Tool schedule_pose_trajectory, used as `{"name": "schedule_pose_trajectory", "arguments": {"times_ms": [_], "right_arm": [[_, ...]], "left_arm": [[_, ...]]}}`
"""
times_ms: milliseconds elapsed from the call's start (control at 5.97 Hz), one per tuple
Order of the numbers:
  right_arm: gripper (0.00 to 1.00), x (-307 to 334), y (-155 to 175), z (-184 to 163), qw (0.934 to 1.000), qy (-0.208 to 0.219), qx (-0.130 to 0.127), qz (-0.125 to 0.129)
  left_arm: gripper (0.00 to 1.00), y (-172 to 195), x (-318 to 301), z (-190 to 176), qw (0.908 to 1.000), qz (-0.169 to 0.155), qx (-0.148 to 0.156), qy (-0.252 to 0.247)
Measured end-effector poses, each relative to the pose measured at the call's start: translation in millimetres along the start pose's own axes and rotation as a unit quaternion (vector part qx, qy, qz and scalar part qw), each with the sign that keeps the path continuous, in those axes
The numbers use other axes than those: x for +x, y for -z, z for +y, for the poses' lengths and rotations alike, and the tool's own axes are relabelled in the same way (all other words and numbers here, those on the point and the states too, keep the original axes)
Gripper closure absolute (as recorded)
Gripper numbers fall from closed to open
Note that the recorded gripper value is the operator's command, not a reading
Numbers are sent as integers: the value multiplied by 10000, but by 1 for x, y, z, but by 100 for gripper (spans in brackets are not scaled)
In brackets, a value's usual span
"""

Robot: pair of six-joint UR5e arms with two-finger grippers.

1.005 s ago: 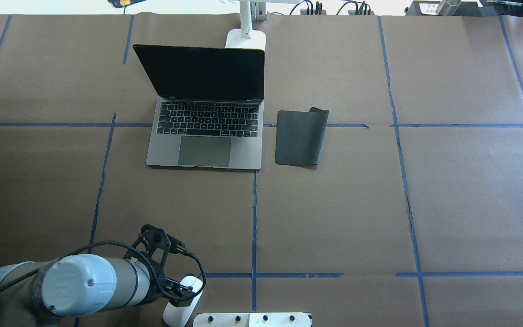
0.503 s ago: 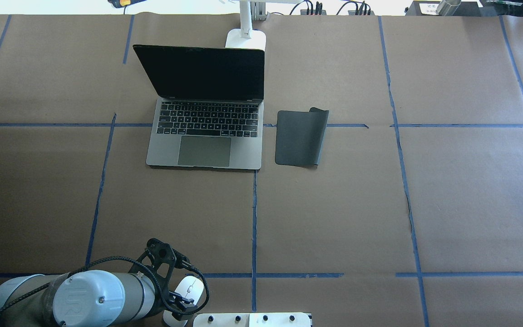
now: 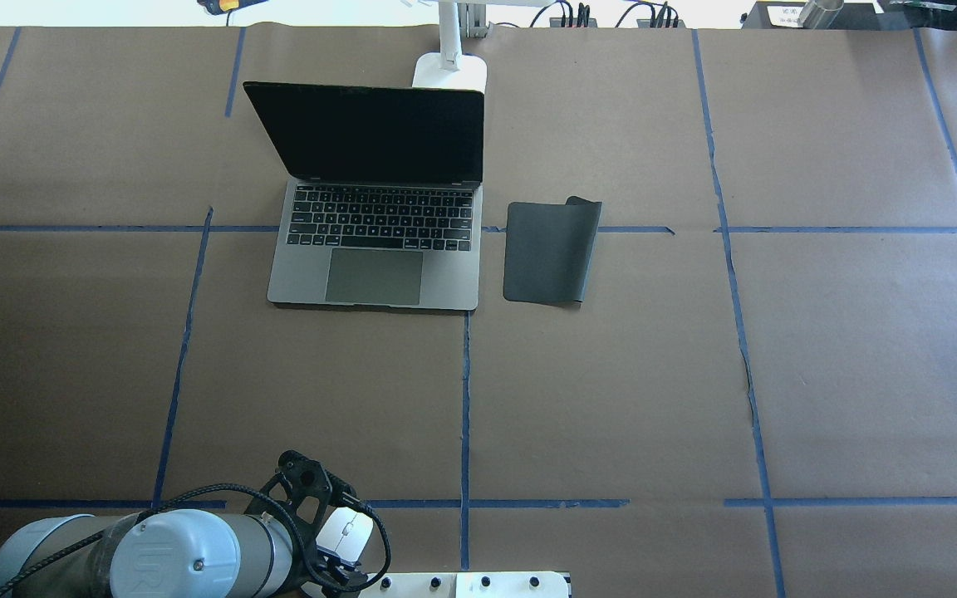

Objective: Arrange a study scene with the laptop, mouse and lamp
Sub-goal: 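Reach the left gripper down to the white mouse and grasp it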

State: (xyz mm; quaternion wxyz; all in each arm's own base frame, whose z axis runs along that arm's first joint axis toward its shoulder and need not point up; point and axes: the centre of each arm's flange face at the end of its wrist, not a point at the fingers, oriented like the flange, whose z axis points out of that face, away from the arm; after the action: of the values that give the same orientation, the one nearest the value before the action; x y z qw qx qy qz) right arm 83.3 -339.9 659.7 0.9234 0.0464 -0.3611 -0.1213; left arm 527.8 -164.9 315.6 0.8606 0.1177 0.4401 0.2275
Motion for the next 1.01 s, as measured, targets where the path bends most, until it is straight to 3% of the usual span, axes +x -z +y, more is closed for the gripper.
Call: {"name": "schedule_pose_trajectory", "arguments": {"times_ms": [335, 503, 838, 1005], "right_arm": [[0, 1, -1, 1, 10000, -4, -8, 0], [0, 1, -1, 0, 10000, -3, -8, 3], [0, 0, 0, 0, 10000, -1, -3, 1], [0, 0, 0, 0, 10000, 0, -1, 0]], "left_arm": [[55, -2, 1, 0, 10000, -10, -7, -1], [69, -2, 1, -1, 10000, -18, 22, 6], [70, 3, -1, -6, 9999, -53, 160, 19], [80, 9, -3, -11, 9997, -38, 228, 42]]}}
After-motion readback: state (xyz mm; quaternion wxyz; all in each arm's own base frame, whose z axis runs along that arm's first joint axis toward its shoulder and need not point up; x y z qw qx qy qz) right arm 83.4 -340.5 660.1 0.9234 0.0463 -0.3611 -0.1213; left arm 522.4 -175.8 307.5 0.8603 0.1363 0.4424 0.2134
